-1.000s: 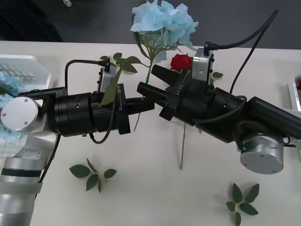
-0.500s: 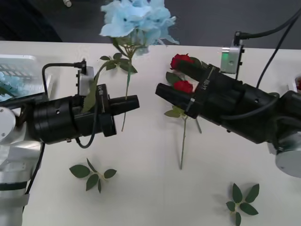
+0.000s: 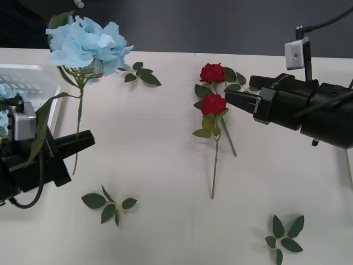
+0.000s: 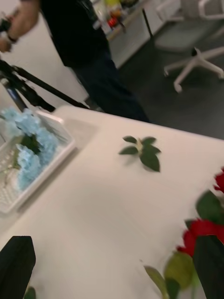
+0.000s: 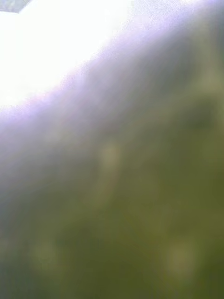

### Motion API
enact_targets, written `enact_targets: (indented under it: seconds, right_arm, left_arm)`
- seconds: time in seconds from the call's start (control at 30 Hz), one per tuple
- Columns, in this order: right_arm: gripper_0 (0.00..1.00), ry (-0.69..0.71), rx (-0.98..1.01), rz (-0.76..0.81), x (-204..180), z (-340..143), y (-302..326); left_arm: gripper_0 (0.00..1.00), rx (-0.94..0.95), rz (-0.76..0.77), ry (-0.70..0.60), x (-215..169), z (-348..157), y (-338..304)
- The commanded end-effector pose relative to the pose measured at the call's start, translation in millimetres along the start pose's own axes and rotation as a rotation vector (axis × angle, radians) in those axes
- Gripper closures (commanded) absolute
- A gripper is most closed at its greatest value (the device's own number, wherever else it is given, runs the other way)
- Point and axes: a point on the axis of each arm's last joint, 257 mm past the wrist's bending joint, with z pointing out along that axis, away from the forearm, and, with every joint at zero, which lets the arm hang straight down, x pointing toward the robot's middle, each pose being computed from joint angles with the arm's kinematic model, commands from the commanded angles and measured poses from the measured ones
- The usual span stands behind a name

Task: Put the red flowers into the right box and the blue flowers into the left box

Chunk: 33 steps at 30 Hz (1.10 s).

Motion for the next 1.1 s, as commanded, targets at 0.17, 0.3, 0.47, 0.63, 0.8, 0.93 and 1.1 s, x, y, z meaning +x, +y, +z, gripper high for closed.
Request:
enact_targets:
  seconds: [0.17,0.3,0.47,0.63,0.8,0.93,1.1]
  right_arm:
    - [0.00,0.097,0.043,0.168,9,-4,-18]
    - [0.00,0.154,0.066,0.247,22,-4,-30]
    - [0.00,0.237,0.105,0.319,30,7,-52]
    - [0.00,0.246,0.185,0.350,27,31,-84]
    - [0.00,0.259,0.284,0.367,26,51,-116]
    - [0.00,0.286,0.333,0.394,29,63,-134]
    - [0.00,0.294,0.356,0.500,29,85,-152]
  left_arm:
    - [1.00,-0.182,-0.047,0.179,26,-58,31]
    - [1.00,-0.274,-0.038,0.253,37,-88,54]
    - [1.00,-0.405,-0.028,0.331,51,-124,83]
    - [1.00,-0.547,-0.016,0.410,62,-161,112]
    - [1.00,-0.683,-0.043,0.488,73,-192,137]
    - [1.00,-0.768,-0.056,0.536,75,-212,157]
    - [1.00,-0.830,-0.102,0.559,85,-229,185]
